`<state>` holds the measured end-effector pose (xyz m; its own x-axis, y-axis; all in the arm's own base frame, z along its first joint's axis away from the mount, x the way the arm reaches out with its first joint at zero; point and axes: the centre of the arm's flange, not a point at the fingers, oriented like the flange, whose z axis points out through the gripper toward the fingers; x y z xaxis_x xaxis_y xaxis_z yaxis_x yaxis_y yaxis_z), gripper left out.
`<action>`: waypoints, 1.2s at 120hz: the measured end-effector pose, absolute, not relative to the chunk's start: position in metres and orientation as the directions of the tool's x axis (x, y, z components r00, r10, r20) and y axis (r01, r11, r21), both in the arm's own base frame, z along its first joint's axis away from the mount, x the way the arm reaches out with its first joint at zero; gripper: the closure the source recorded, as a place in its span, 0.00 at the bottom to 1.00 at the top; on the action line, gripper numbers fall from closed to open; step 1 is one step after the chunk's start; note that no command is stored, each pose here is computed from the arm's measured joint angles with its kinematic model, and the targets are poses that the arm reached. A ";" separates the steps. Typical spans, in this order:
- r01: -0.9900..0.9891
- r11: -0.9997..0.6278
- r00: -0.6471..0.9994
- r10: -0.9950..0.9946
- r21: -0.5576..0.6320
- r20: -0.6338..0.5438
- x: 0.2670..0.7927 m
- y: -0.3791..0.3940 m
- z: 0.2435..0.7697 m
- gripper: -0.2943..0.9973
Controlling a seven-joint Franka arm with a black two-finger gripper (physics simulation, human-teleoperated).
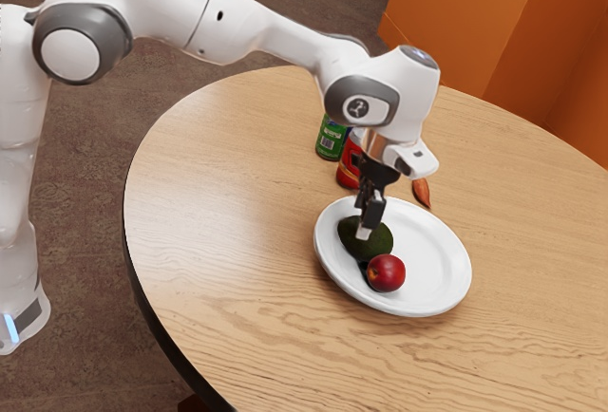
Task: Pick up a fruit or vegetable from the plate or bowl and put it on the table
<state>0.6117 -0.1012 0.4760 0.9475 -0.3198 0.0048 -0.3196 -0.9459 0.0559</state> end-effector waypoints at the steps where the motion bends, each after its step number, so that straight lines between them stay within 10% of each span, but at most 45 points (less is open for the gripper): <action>1: -0.320 -0.946 0.947 -0.320 0.056 0.005 0.612 -0.101 0.476 0.23; 76: -0.327 -0.942 0.944 -0.329 0.077 -0.016 0.625 -0.107 0.443 0.23; 144: -0.318 -0.948 0.946 -0.315 0.027 0.081 0.555 -0.101 0.525 0.48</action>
